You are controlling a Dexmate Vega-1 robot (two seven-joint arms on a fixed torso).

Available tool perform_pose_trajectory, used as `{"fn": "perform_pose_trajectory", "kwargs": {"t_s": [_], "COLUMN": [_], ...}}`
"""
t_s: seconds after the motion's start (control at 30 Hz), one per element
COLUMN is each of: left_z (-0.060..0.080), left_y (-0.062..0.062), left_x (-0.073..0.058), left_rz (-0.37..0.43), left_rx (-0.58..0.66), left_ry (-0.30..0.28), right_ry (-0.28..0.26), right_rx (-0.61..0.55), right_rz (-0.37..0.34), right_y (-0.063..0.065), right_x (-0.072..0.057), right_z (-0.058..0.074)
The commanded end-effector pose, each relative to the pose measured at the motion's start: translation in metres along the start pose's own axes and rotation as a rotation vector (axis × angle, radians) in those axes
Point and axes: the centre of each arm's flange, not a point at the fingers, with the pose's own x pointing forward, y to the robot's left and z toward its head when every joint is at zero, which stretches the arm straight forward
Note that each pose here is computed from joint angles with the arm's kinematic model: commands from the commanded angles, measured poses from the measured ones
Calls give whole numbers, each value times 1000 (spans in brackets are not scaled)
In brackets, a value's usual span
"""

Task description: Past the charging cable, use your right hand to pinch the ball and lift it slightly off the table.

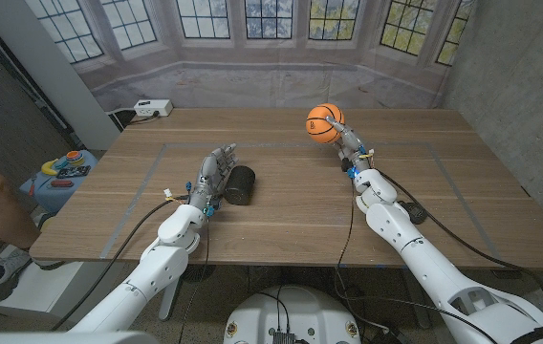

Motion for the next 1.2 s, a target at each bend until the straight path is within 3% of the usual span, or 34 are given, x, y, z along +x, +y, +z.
{"fn": "perform_pose_trajectory", "kwargs": {"t_s": [0.03,0.5,1.2], "left_z": [0,0,2], "left_y": [-2,-2,-3], "left_x": [-2,-2,-2], "left_rz": [2,-2,-11], "left_rx": [-2,-2,-3], "left_ry": [-1,-1,-7], "right_ry": [11,34,39], "right_rx": [24,29,40], "right_rz": [9,79,125], "right_y": [0,0,2], "right_x": [-3,-3,-6], "right_z": [-2,1,6]}}
